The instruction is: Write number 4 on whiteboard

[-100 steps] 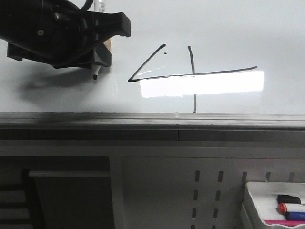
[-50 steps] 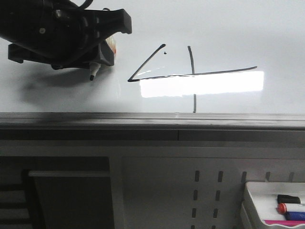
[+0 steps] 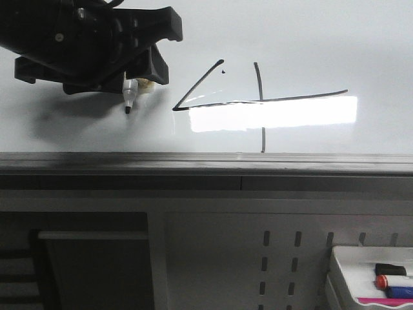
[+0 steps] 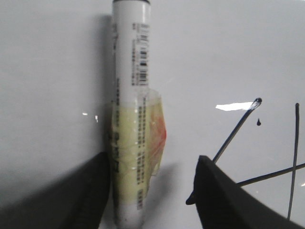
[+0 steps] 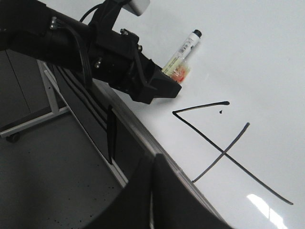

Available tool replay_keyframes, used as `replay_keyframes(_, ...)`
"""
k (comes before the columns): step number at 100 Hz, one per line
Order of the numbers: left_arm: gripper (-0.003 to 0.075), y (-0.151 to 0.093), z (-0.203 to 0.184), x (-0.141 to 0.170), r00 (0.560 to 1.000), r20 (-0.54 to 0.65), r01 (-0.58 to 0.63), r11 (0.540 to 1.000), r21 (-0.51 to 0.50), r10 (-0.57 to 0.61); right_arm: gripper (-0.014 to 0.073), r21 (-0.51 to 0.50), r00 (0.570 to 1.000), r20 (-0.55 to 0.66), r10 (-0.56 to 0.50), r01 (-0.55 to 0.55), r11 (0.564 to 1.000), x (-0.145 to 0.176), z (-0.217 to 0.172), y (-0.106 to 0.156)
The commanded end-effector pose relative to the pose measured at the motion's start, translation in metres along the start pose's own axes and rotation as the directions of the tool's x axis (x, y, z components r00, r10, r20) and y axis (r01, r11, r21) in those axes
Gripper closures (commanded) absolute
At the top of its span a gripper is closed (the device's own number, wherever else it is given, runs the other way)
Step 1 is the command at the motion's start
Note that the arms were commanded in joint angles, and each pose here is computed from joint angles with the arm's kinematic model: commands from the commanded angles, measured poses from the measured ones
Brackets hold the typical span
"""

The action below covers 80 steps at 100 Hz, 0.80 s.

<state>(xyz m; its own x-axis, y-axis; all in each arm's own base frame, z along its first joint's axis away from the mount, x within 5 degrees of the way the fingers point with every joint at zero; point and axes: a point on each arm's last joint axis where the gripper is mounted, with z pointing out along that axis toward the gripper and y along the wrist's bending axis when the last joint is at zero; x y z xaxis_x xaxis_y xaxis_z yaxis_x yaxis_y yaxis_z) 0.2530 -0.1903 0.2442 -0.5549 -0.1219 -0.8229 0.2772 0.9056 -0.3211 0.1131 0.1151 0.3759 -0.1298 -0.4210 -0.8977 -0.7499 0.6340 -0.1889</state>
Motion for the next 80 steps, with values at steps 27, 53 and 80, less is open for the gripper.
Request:
replay_keyframes(27, 0.0157, -0.003, -0.017, -0.021, 0.994, 0.107, -0.002, 1.0, 0.006, 0.001, 0.0659, 0.037, 0.991, 0.133, -0.009, 0.004, 0.999, -0.016, -0.009, -0.005)
replay_keyframes(53, 0.0155, -0.033, -0.111, -0.049, 0.922, 0.335, -0.265, 0.946, 0.185, 0.193, 0.0636, 0.117, 0.973, 0.214, -0.091, 0.067, 0.991, -0.005, -0.044, -0.007)
replay_keyframes(80, 0.0534, 0.003, -0.198, -0.026, 0.857, 0.487, -0.323, 0.912, 0.251, 0.17, 0.0637, 0.295, 0.967, 0.224, -0.124, 0.053, 0.954, 0.068, -0.08, -0.005)
